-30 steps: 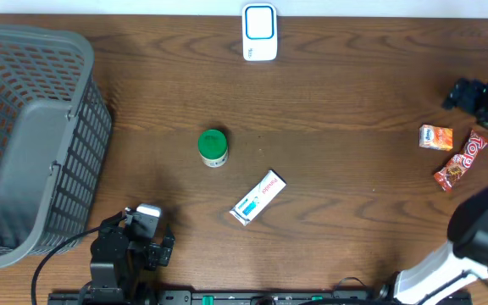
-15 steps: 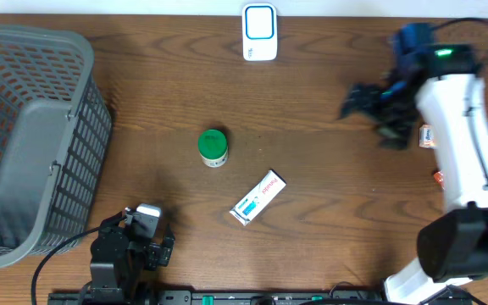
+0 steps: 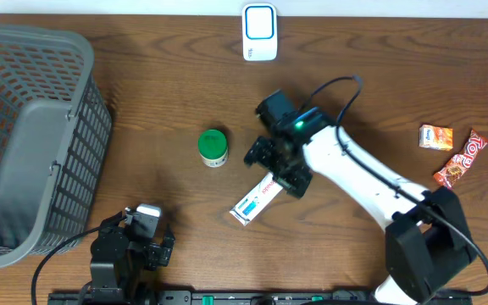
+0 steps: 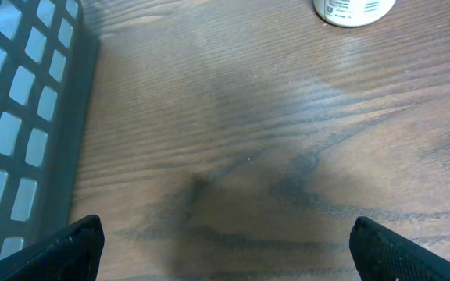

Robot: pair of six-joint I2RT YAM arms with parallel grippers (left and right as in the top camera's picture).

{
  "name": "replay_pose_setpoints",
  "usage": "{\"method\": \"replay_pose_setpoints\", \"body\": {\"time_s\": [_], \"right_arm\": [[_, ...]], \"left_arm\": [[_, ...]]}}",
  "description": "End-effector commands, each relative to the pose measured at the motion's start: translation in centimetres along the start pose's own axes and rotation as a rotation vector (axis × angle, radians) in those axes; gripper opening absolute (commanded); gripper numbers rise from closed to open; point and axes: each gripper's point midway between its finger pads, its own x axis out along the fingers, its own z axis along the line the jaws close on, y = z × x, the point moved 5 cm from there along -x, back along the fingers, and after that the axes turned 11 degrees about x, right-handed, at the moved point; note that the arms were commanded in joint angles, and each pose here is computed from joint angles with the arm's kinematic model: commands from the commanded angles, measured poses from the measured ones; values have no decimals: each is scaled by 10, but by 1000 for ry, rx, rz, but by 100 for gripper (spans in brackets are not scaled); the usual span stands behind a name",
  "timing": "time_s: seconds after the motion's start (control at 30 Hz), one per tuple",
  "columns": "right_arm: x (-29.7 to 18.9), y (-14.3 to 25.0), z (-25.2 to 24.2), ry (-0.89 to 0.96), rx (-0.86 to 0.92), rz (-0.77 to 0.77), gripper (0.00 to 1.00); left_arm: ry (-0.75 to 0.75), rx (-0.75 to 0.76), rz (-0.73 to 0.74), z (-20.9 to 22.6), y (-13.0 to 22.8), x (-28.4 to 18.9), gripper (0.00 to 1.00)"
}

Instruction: Scan the item barcode

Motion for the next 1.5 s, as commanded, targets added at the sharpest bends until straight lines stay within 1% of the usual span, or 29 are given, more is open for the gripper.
{"method": "replay_pose_setpoints", "body": {"time_s": [0.0, 0.17, 0.37, 0.5, 0.57, 0.67, 0.73, 0.8, 0.87, 1.0, 1.07, 1.1, 1.17, 1.2, 1.27, 1.3, 1.33, 1.37, 1.4, 1.47], "right_arm": [[9, 3, -8, 36, 135, -88, 99], [32, 9, -25, 78, 119, -104, 99], [55, 6, -31, 37, 82, -102, 89], [56, 6, -26, 12, 36, -104, 89], [56, 5, -26, 9, 33, -111, 82], [58, 4, -25, 11, -24, -122, 71], [60, 4, -24, 17, -77, -130, 59], [61, 5, -25, 25, -131, -129, 49], [62, 6, -25, 30, -189, -130, 45], [62, 8, -25, 38, -287, -140, 41], [62, 8, -24, 42, -348, -157, 41], [62, 7, -22, 44, -443, -175, 42], [61, 5, -20, 47, -592, -193, 46], [61, 5, -17, 52, -745, -195, 52], [61, 5, -20, 89, -1003, -185, 70], [61, 5, -23, 117, -1124, -171, 79], [61, 5, -26, 140, -1214, -160, 85], [61, 4, -29, 166, -1294, -151, 88], [61, 3, -31, 180, -1326, -148, 90], [60, 3, -32, 186, -1336, -146, 92]], "left_arm": [[29, -1, 50, -6, 12, 3, 98], [29, -1, 50, -6, 12, 3, 98], [29, -1, 50, -6, 12, 3, 98], [29, -1, 50, -6, 12, 3, 98], [29, -1, 50, -6, 12, 3, 99], [29, -1, 50, -6, 12, 3, 98], [29, -1, 50, -6, 12, 3, 98], [29, -1, 50, -6, 12, 3, 98], [29, -1, 50, -6, 12, 3, 98], [29, -1, 50, -6, 12, 3, 98], [29, -1, 50, -6, 12, 3, 98], [29, -1, 50, -6, 12, 3, 98], [29, -1, 50, -6, 12, 3, 98], [29, -1, 50, -6, 12, 3, 98], [29, -1, 50, -6, 12, 3, 98], [29, -1, 50, -6, 12, 3, 98], [29, -1, 50, -6, 12, 3, 98], [29, -1, 50, -6, 12, 3, 98], [29, -1, 50, -6, 12, 3, 98], [29, -1, 50, -6, 12, 3, 98]]}}
